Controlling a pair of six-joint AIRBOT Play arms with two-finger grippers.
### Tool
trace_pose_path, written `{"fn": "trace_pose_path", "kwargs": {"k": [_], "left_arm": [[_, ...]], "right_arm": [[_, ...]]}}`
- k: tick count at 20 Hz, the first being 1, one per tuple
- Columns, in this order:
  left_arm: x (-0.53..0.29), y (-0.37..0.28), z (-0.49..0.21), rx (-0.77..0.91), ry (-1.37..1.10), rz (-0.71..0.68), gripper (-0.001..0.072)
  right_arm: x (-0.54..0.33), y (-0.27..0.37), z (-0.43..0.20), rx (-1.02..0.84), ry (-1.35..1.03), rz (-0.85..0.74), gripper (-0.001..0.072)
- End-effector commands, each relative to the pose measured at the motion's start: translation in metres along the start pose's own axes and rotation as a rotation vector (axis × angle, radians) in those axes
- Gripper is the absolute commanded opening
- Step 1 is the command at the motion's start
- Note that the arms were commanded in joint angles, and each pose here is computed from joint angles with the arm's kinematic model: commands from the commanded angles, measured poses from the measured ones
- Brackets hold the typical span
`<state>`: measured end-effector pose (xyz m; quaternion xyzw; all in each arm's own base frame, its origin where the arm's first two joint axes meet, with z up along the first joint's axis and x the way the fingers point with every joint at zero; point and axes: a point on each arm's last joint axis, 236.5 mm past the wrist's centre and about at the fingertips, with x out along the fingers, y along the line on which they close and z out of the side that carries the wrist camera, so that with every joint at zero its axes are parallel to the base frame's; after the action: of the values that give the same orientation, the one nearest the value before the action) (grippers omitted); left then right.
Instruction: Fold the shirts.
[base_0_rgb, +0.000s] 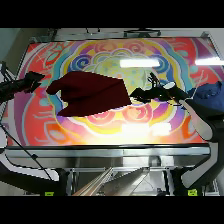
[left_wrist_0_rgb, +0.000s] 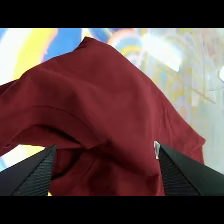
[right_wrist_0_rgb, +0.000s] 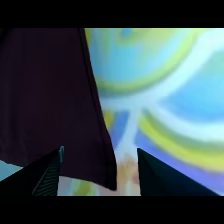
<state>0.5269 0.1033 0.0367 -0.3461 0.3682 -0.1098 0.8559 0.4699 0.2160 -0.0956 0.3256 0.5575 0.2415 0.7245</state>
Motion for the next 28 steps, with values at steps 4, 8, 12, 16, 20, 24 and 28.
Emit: {"fn": "trace_pose_path", "kwargs": {"k": [4, 8, 12, 16, 20, 24, 28], "left_arm": [[-0.005, 0.054, -0.008, 0.163, 0.051, 0.213, 0.0706], [0.022, 0.074, -0.024, 0.138, 0.089, 0.223, 0.0706], [0.064, 0.092, -0.037, 0.135, 0.106, 0.244, 0.0706], [0.103, 0.090, -0.039, 0.168, 0.164, 0.193, 0.0705], [0.119, 0.083, -0.036, 0.180, 0.219, 0.134, 0.0273], [0.109, 0.071, -0.017, 0.151, 0.218, 0.103, 0.0014], [0.081, 0.022, 0.012, 0.172, 0.207, -0.011, 0.0015]], "right_arm": [[0.037, 0.020, -0.025, 0.006, 0.148, 0.040, 0.0494], [0.044, 0.036, -0.050, -0.025, 0.222, 0.061, 0.0430], [0.046, 0.044, -0.054, -0.022, 0.232, 0.083, 0.0362], [0.046, 0.050, -0.056, -0.009, 0.239, 0.106, 0.0359], [0.045, 0.050, -0.056, -0.009, 0.243, 0.107, 0.0098], [0.046, 0.049, -0.054, -0.009, 0.235, 0.104, 0.0020], [0.028, 0.057, -0.040, -0.026, 0.195, 0.113, 0.0019]]}}
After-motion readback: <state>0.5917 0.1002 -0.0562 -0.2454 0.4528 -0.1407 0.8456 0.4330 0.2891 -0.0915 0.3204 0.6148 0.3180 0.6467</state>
